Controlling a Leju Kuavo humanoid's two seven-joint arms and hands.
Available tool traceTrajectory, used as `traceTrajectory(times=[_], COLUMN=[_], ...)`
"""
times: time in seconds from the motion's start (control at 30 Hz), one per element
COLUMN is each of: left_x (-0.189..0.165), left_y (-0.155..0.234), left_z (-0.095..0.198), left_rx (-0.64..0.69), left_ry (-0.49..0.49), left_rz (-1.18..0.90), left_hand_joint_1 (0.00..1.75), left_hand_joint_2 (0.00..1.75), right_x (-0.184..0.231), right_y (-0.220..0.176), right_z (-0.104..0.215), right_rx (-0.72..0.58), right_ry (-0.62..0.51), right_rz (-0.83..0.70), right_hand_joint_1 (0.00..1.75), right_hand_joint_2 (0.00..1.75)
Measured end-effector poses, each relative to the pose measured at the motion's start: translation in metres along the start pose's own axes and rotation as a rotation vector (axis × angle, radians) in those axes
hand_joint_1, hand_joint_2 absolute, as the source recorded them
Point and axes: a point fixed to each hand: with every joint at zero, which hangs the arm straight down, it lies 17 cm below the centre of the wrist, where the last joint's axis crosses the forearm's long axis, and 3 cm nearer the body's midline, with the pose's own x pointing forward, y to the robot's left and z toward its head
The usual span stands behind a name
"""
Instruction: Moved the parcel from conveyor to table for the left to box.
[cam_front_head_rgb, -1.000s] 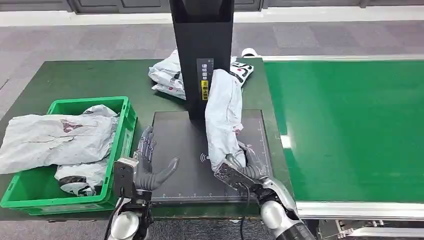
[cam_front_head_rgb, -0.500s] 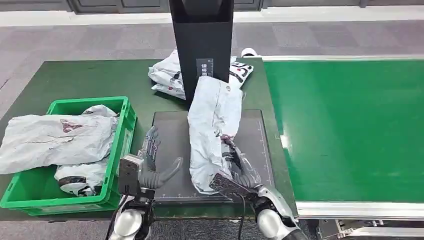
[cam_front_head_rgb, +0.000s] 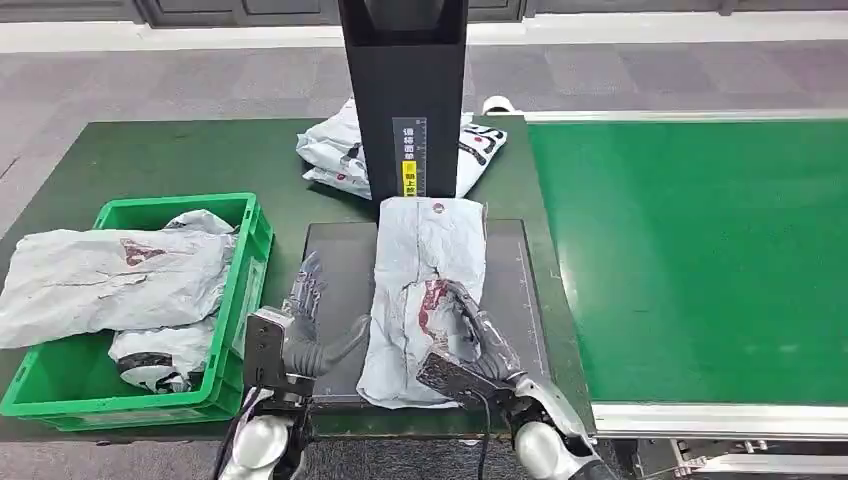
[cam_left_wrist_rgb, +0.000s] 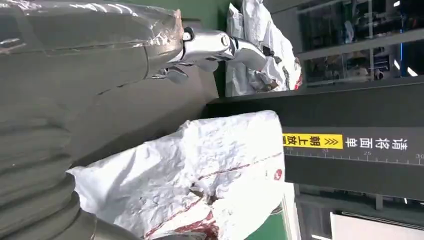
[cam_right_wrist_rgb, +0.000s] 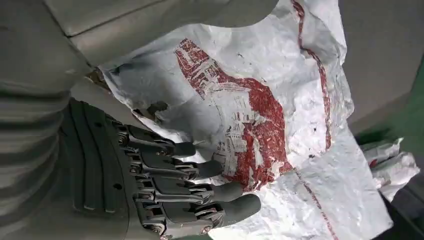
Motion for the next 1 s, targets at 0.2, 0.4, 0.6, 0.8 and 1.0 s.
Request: traceTrajectory(times=[0.2, 0.4, 0.6, 0.8, 1.0], left_x=[-0.004, -0.007, -0.018, -0.019, -0.023], left_y=[0.002, 0.006, -0.035, -0.059, -0.066], left_z=[-0.001, 0.001, -0.001, -0.009, -0.009], left_rx=[0.003, 0.004, -0.204, -0.283, -0.303], left_ry=[0.006, -0.009, -0.023, -0.038, -0.034], left_rz=[-0.011, -0.151, -0.457, -0.502, -0.511], left_hand_joint_1=[0.0, 0.0, 0.0, 0.0, 0.0], left_hand_joint_2=[1.75, 1.75, 1.75, 1.75, 1.75], right_x=[-0.001, 0.046, 0.092, 0.095, 0.095], right_y=[-0.004, -0.081, -0.185, -0.214, -0.224], right_z=[0.003, 0.017, 0.056, 0.076, 0.081], right_rx=[0.01, -0.219, -0.506, -0.601, -0.633], right_ry=[-0.014, -0.178, -0.342, -0.353, -0.35], right_rz=[0.019, -0.001, -0.089, -0.13, -0.132], right_hand_joint_1=[0.0, 0.0, 0.0, 0.0, 0.0], right_hand_joint_2=[1.75, 1.75, 1.75, 1.75, 1.75])
